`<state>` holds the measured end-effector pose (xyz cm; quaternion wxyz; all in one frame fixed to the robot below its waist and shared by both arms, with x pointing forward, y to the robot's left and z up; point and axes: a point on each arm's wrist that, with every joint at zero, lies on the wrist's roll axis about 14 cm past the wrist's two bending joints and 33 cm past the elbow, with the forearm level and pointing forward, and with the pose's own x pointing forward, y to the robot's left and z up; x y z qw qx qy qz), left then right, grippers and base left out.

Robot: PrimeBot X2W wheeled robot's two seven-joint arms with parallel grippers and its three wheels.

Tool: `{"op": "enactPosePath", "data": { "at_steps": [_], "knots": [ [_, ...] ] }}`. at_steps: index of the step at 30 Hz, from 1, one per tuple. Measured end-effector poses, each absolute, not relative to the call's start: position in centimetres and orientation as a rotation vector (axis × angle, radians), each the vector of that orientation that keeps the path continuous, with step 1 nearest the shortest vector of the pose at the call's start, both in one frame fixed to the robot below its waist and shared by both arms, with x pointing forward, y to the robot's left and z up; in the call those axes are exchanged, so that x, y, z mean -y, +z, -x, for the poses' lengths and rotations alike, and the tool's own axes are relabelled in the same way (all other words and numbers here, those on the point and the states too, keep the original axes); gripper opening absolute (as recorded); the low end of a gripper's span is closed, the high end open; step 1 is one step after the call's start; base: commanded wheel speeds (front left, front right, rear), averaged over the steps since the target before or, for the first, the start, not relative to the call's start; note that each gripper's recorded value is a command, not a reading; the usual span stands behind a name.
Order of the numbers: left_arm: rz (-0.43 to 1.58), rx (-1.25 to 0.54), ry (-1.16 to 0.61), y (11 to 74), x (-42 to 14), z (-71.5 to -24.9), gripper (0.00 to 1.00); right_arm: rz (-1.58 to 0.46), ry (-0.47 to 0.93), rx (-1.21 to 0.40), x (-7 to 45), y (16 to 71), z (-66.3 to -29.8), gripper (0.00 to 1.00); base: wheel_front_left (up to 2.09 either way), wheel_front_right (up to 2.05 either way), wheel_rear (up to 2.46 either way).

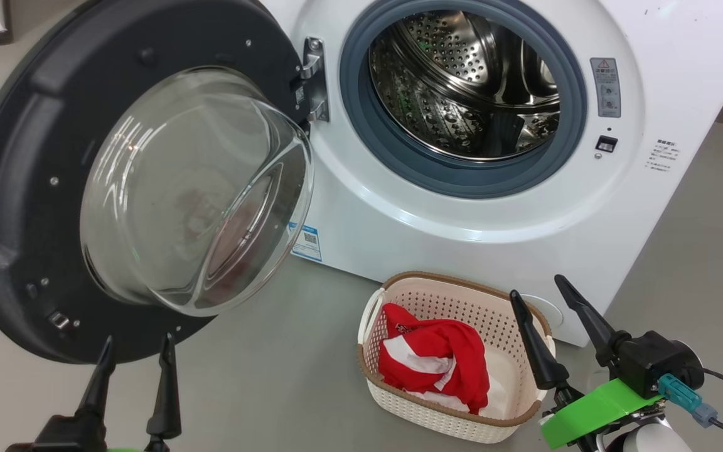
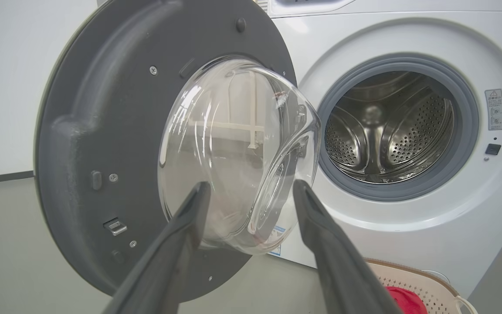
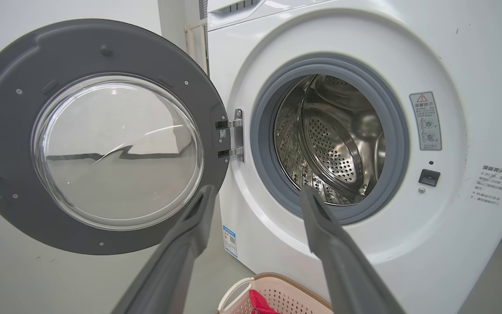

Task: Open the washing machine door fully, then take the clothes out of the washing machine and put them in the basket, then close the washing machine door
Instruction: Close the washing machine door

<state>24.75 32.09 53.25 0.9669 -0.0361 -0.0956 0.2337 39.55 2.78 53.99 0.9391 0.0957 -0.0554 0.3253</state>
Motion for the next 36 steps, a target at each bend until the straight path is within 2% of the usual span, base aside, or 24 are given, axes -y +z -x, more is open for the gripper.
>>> {"op": "enactPosePath", "data": {
  "at_steps": [17, 18, 19, 20, 30, 36],
  "knots": [
    [0.059, 0.190, 0.510, 53.2, -32.5, -24.0, 1.00, -0.202, 0.667, 0.111, -2.9, 54.0, -39.5, 1.00, 0.00, 0.00, 0.00],
    [0.055, 0.191, 0.509, 53.3, -32.5, -24.1, 0.73, -0.202, 0.666, 0.111, -2.9, 54.0, -39.5, 1.00, 0.00, 0.00, 0.00],
    [0.046, 0.194, 0.507, 53.4, -32.5, -24.1, 0.28, -0.202, 0.665, 0.110, -2.9, 54.0, -39.6, 1.00, 0.00, 0.00, 0.00],
    [0.031, 0.198, 0.510, 53.7, -32.6, -24.1, 0.00, -0.203, 0.664, 0.110, -2.8, 54.0, -39.6, 1.00, 0.00, 0.00, 0.00],
    [-0.155, 0.361, 0.579, 60.8, -36.5, -24.4, 0.00, -0.201, 0.634, 0.097, -1.8, 53.4, -39.8, 1.00, 0.00, 0.00, 0.00],
    [-0.200, 0.483, 0.641, 66.2, -39.5, -24.7, 0.00, -0.196, 0.612, 0.093, -0.9, 53.2, -39.9, 1.00, 0.00, 0.00, 0.00]
  ]
}}
